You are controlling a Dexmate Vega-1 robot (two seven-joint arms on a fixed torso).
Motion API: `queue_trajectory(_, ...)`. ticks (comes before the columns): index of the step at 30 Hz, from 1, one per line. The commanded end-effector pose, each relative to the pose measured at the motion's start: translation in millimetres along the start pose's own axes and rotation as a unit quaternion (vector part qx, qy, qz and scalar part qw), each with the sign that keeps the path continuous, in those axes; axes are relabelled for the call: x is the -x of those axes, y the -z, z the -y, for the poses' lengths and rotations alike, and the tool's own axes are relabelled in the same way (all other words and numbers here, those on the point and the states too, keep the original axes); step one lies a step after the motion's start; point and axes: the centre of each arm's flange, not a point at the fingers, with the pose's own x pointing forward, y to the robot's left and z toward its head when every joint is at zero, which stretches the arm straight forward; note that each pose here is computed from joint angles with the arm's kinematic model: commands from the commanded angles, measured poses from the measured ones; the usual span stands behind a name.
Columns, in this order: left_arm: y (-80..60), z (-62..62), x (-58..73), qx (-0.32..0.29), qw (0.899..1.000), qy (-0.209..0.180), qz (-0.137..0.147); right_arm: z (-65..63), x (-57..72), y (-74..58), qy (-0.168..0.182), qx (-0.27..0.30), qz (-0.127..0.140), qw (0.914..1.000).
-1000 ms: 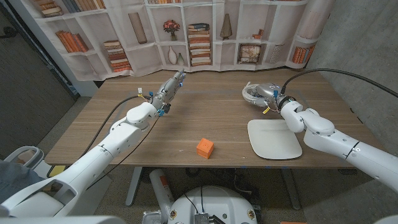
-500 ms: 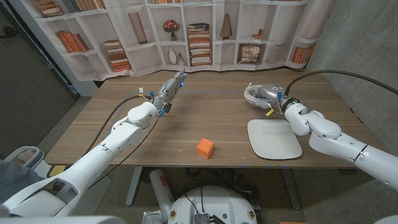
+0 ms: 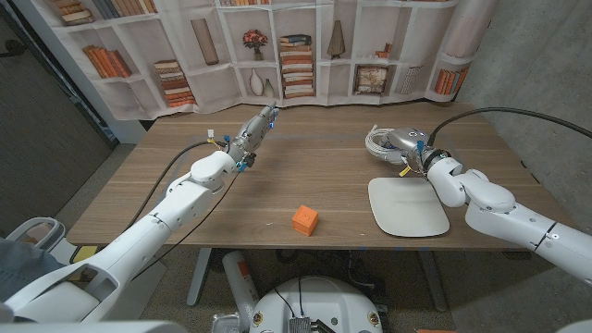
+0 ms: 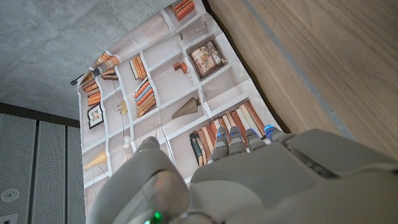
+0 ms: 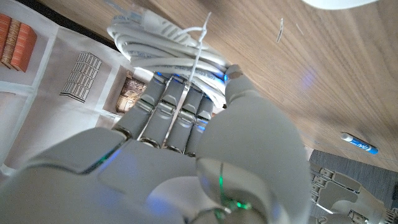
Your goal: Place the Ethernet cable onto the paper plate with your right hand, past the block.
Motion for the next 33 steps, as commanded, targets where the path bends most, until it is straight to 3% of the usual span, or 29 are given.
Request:
queue_trajectory(1,-1.3,3.7,-0.5,-0.001,1.0,0.004,0.003,-1.3,12.2,1.0,0.001,-0.001,-0.003,1.0)
queue_trajectory(33,-4.8,13.5,-5.8,-0.004,1.0,0.014,0.001,-4.9,48.4,8.0,0.006,-0.001,-0.004,1.0)
